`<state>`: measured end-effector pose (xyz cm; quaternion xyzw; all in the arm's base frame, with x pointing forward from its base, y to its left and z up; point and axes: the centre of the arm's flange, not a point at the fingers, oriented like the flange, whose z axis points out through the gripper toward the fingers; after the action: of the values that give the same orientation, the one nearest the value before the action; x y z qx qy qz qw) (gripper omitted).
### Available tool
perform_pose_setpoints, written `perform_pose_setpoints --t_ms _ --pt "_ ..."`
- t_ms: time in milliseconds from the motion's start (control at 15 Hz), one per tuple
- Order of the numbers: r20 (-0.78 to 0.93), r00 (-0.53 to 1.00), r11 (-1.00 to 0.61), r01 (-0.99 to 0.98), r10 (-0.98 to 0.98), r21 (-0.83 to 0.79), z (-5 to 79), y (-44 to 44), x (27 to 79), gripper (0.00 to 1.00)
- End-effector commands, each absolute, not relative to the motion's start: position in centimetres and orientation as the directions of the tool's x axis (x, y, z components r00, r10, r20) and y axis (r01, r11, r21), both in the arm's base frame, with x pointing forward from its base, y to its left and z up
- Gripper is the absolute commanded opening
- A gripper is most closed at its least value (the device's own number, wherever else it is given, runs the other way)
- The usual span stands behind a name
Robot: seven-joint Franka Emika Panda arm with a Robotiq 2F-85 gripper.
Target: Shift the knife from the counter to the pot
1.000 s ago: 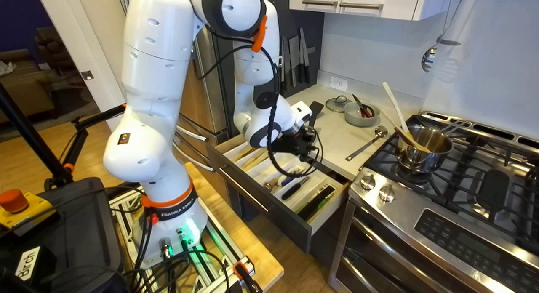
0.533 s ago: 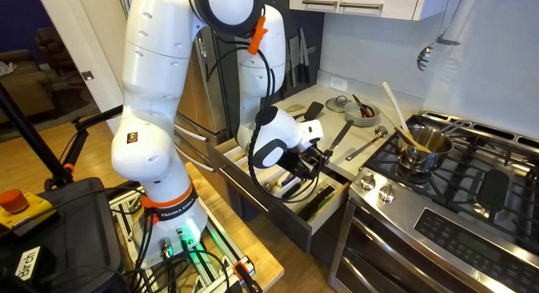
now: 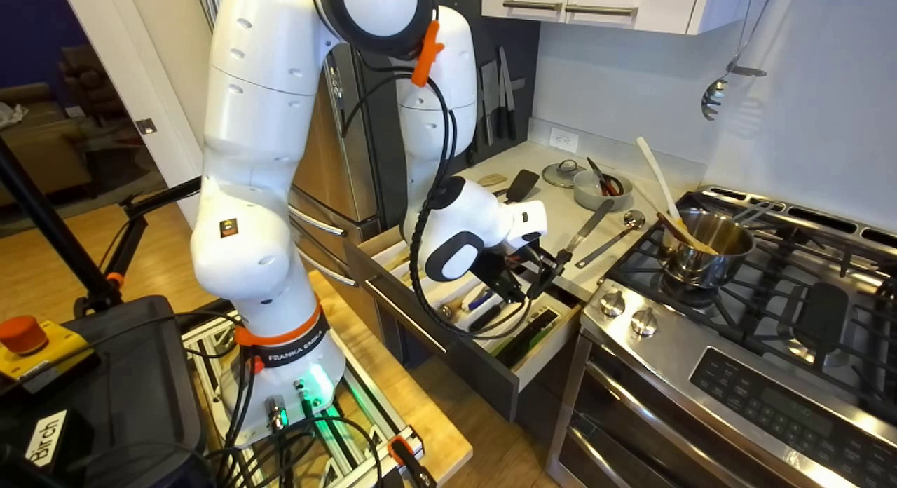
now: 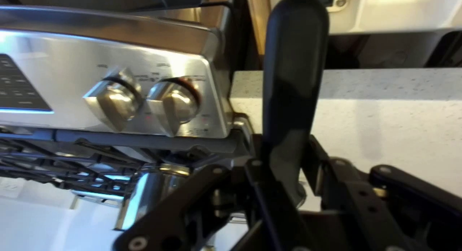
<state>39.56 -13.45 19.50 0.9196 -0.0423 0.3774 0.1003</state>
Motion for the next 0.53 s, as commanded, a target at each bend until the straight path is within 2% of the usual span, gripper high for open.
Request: perform_pose_setpoints --t_ms 0,200,467 --pt "0.745 0.660 -0.920 -0.344 -0.093 0.189 21.4 -16.0 37.3 0.07" --pt "0.784 0.605 -0.838 -0.493 -0.136 0.235 23.2 -18.8 36.2 0.07" --pt "0.835 0.544 -0.726 -0.607 -0.083 0.323 27.2 -22.9 34.9 0.07"
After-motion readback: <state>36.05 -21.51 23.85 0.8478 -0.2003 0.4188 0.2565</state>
